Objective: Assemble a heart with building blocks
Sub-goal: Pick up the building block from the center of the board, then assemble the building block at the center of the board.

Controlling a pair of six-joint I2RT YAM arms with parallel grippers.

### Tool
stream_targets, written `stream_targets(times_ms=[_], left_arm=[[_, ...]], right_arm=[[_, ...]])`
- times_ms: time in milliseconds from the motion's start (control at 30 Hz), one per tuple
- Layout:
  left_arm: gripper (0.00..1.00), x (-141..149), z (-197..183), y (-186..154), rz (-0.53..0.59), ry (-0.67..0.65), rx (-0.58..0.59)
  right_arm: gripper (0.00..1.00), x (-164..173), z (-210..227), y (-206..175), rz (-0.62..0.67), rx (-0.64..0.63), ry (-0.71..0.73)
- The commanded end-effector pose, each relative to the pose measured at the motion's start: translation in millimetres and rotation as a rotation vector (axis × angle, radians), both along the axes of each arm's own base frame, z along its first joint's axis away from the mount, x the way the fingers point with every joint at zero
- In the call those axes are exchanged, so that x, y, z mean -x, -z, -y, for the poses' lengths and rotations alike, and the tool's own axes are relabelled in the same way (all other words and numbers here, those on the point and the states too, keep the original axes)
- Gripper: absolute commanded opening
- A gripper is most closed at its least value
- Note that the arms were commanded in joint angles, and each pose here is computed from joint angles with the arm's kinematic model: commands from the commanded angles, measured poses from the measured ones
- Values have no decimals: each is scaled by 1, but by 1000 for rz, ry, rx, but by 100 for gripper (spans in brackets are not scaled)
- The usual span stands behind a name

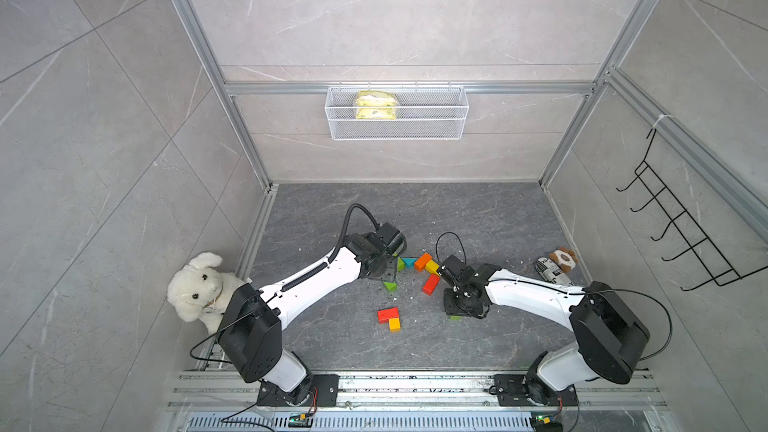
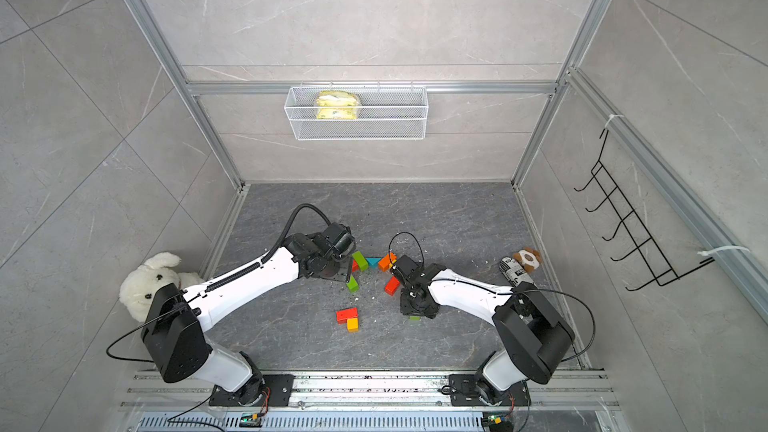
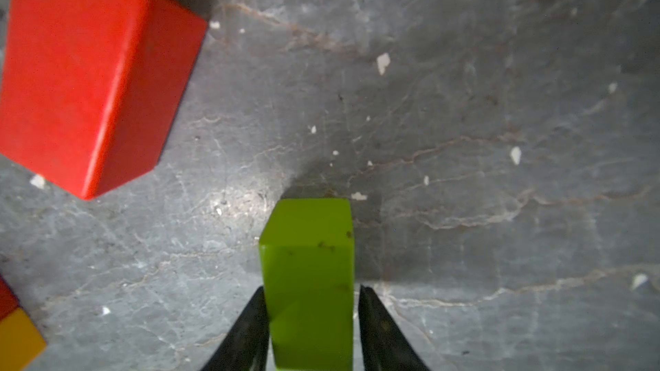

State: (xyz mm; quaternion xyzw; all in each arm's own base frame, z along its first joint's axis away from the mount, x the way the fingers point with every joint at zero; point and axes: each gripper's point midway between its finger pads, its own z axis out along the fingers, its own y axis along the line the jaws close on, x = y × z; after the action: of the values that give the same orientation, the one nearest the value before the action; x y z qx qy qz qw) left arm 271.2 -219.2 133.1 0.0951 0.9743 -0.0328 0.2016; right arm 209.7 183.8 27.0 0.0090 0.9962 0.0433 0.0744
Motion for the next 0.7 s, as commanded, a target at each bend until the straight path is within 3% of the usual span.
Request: stream_targets(times_ms=[0, 100, 333, 467, 667], left_arm=[[64, -1, -6, -9, 21, -36, 46], [64, 0, -13, -3, 9, -66, 56], [62, 0, -53, 7, -5, -265, 126], [62, 4, -69, 9, -12, -359, 229], [62, 14, -83, 17, -22, -416, 247]], right_arm=[[33, 3, 1, -2, 2, 27, -46], [22, 7, -9, -9, 10, -13, -139], [17, 35, -62, -37, 29, -72, -522], [14, 30, -89, -40, 34, -91, -657], [13, 1, -124, -33, 54, -30, -775]])
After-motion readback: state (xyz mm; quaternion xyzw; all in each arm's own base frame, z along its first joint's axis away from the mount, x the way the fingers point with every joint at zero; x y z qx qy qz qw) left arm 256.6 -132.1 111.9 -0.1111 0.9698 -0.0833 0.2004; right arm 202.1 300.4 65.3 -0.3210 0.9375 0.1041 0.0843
